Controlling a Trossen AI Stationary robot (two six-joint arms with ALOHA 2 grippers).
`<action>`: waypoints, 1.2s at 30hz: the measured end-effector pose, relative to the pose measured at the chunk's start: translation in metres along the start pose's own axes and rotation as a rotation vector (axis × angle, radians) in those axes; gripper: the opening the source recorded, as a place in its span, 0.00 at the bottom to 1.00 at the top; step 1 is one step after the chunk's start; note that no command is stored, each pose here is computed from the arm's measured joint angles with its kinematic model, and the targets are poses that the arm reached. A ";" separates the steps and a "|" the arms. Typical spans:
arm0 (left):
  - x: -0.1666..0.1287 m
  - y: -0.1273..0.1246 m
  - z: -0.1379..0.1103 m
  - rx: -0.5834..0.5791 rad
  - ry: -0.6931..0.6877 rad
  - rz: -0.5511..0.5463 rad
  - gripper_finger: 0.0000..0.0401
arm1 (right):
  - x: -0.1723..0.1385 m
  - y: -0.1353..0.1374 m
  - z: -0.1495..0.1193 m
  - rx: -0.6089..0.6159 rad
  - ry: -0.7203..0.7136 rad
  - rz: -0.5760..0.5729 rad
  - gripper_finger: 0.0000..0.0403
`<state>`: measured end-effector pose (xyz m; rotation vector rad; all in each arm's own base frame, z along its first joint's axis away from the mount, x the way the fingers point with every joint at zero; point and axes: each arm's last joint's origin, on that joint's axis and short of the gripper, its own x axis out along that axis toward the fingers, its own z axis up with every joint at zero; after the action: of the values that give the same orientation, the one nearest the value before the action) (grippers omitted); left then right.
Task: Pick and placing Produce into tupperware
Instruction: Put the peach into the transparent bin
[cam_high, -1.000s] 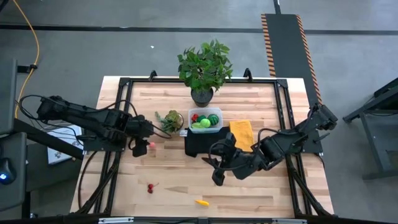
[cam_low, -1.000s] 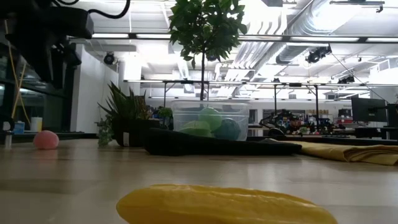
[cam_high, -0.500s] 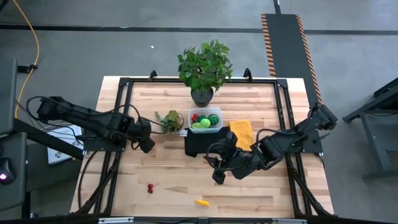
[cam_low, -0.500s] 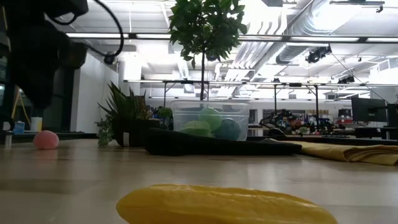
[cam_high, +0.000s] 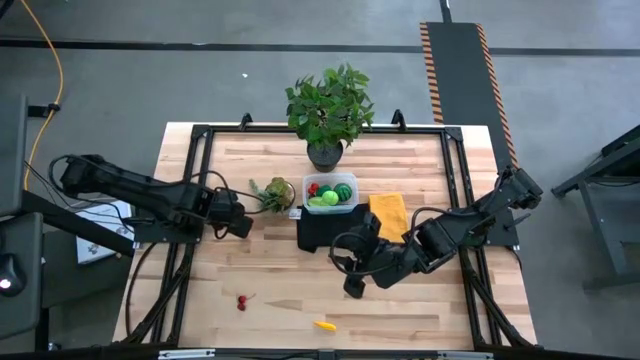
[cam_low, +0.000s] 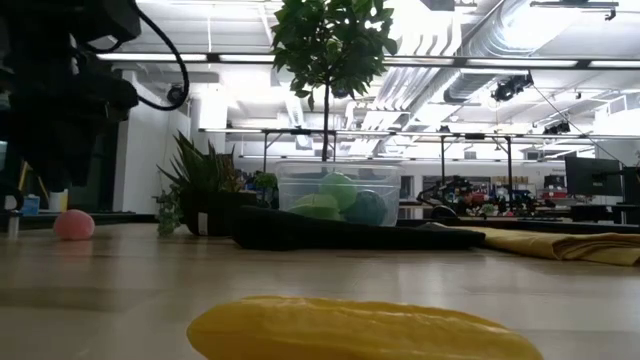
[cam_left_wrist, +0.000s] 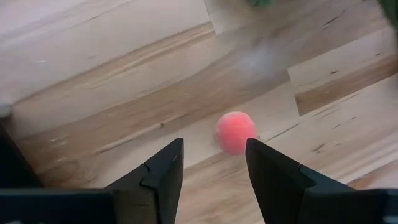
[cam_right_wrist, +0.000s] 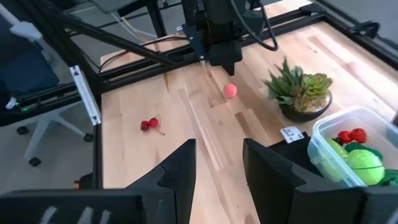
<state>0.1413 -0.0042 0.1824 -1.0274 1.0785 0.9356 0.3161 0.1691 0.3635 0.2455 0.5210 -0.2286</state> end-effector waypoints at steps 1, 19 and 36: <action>0.001 -0.001 0.000 0.002 0.007 0.006 0.41 | 0.000 0.000 0.000 -0.002 0.004 0.005 0.31; -0.003 -0.031 0.004 0.064 0.073 -0.097 0.41 | 0.000 -0.001 -0.004 -0.039 0.058 0.027 0.31; -0.058 -0.081 0.020 0.137 0.084 -0.165 0.41 | 0.000 -0.002 -0.006 -0.078 0.081 0.012 0.31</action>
<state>0.2103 -0.0115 0.2572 -1.0322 1.0938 0.6823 0.3123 0.1687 0.3579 0.1823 0.6069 -0.1868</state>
